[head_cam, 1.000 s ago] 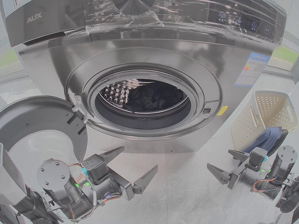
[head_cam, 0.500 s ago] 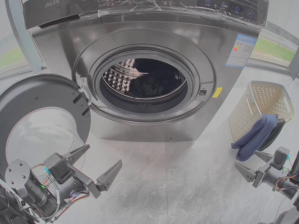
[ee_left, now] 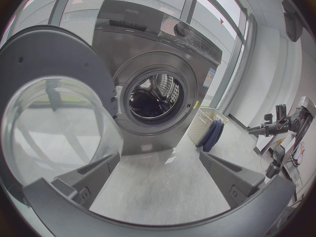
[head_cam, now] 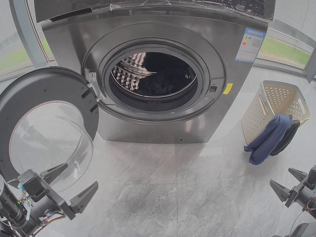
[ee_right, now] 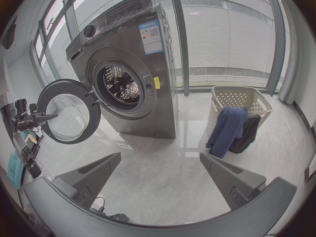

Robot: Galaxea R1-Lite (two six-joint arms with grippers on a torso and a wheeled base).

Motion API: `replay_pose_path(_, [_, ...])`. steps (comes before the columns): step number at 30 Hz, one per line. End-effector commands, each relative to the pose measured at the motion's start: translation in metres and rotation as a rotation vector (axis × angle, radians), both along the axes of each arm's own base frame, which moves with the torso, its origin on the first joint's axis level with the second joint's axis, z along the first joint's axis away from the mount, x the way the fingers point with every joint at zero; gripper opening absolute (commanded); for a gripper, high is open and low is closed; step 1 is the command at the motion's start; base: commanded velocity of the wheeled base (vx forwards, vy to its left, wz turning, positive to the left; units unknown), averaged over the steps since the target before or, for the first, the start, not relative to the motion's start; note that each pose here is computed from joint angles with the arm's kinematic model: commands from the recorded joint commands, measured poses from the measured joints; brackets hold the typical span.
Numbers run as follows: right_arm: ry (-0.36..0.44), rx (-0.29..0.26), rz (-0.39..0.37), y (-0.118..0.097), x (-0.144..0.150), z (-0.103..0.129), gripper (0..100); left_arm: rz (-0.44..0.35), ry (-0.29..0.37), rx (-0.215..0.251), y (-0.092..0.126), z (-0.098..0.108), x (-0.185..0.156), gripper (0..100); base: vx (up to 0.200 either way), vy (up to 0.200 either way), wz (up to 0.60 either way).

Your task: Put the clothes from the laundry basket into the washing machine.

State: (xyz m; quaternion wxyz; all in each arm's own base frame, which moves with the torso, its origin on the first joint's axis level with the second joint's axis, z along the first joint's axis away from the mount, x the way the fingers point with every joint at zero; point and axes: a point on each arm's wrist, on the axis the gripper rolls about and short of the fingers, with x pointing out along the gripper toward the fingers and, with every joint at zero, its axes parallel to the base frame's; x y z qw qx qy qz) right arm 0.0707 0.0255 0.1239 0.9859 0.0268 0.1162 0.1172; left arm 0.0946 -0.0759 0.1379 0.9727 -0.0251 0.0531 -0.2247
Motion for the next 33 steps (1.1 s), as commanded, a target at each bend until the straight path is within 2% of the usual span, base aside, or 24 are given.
replay_pose_path(1, [-0.136, 0.005, -0.155, -0.023, -0.048, -0.01, 100, 0.091, -0.067, -0.059, 0.048, 0.0, -0.047, 100, 0.0, -0.2, 0.0])
replay_pose_path(2, [-0.157, -0.01, -0.195, -0.026, -0.059, -0.016, 100, 0.132, -0.077, -0.063, 0.058, -0.005, -0.057, 100, 0.0, -0.2, 0.0])
replay_pose_path(4, [-0.162, -0.022, -0.226, -0.028, -0.068, -0.023, 100, 0.162, -0.086, -0.066, 0.066, -0.01, -0.068, 100, 0.0, 0.0, 0.0])
replay_pose_path(9, [-0.149, -0.03, -0.254, -0.028, -0.086, -0.044, 100, 0.192, -0.13, -0.091, 0.076, -0.022, -0.089, 100, 0.0, 0.0, 0.0])
replay_pose_path(11, [-0.155, -0.032, -0.253, -0.028, -0.09, -0.045, 100, 0.208, -0.129, -0.082, 0.077, -0.027, -0.093, 100, 0.0, 0.0, 0.0])
replay_pose_path(14, [-0.165, -0.041, -0.319, -0.026, -0.093, -0.045, 100, 0.254, -0.105, -0.032, 0.079, -0.044, -0.105, 100, 0.0, 0.0, 0.0])
replay_pose_path(15, [-0.165, -0.041, -0.319, -0.026, -0.093, -0.045, 100, 0.254, -0.105, -0.032, 0.079, -0.044, -0.105, 100, 0.0, 0.0, 0.0])
replay_pose_path(16, [-0.17, -0.04, -0.316, -0.026, -0.093, -0.045, 100, 0.275, -0.087, 0.019, 0.078, -0.053, -0.11, 100, 0.0, 0.0, 0.0])
replay_pose_path(17, [-0.173, -0.04, -0.317, -0.026, -0.093, -0.045, 100, 0.281, -0.077, 0.027, 0.077, -0.055, -0.111, 100, 0.0, 0.0, 0.0])
replay_pose_path(21, [-0.181, -0.039, -0.305, -0.026, -0.094, -0.046, 100, 0.369, -0.102, 0.019, 0.075, -0.055, -0.112, 100, 0.0, 0.0, 0.0])
replay_pose_path(22, [-0.185, -0.038, -0.304, -0.026, -0.094, -0.046, 100, 0.372, -0.132, 0.013, 0.073, -0.055, -0.115, 100, 0.0, 0.0, 0.0])
replay_pose_path(23, [-0.194, -0.037, -0.302, -0.026, -0.095, -0.046, 100, 0.332, -0.157, 0.021, 0.072, -0.055, -0.116, 100, 0.0, 0.0, 0.0])
replay_pose_path(25, [-0.199, -0.036, -0.298, -0.026, -0.095, -0.046, 100, 0.318, -0.157, -0.001, 0.073, -0.056, -0.117, 100, 0.0, 0.0, 0.0])
replay_pose_path(27, [-0.199, -0.036, -0.295, -0.026, -0.095, -0.046, 100, 0.401, -0.153, -0.012, 0.075, -0.056, -0.118, 100, 0.0, 0.0, 0.0])
replay_pose_path(29, [-0.199, -0.035, -0.292, -0.026, -0.095, -0.047, 100, 0.428, -0.165, 0.003, 0.076, -0.056, -0.118, 100, 0.0, 0.0, 0.0])
replay_pose_path(31, [-0.201, -0.035, -0.292, -0.026, -0.095, -0.046, 100, 0.439, -0.164, -0.001, 0.076, -0.056, -0.118, 100, 0.0, 0.0, 0.0])
replay_pose_path(32, [-0.201, -0.035, -0.292, -0.026, -0.095, -0.046, 100, 0.457, -0.165, -0.001, 0.076, -0.056, -0.118, 100, 0.0, 0.0, 0.0])
replay_pose_path(33, [-0.199, -0.035, -0.292, -0.026, -0.095, -0.046, 100, 0.508, -0.15, 0.013, 0.077, -0.057, -0.117, 100, 0.0, 0.0, 0.0])
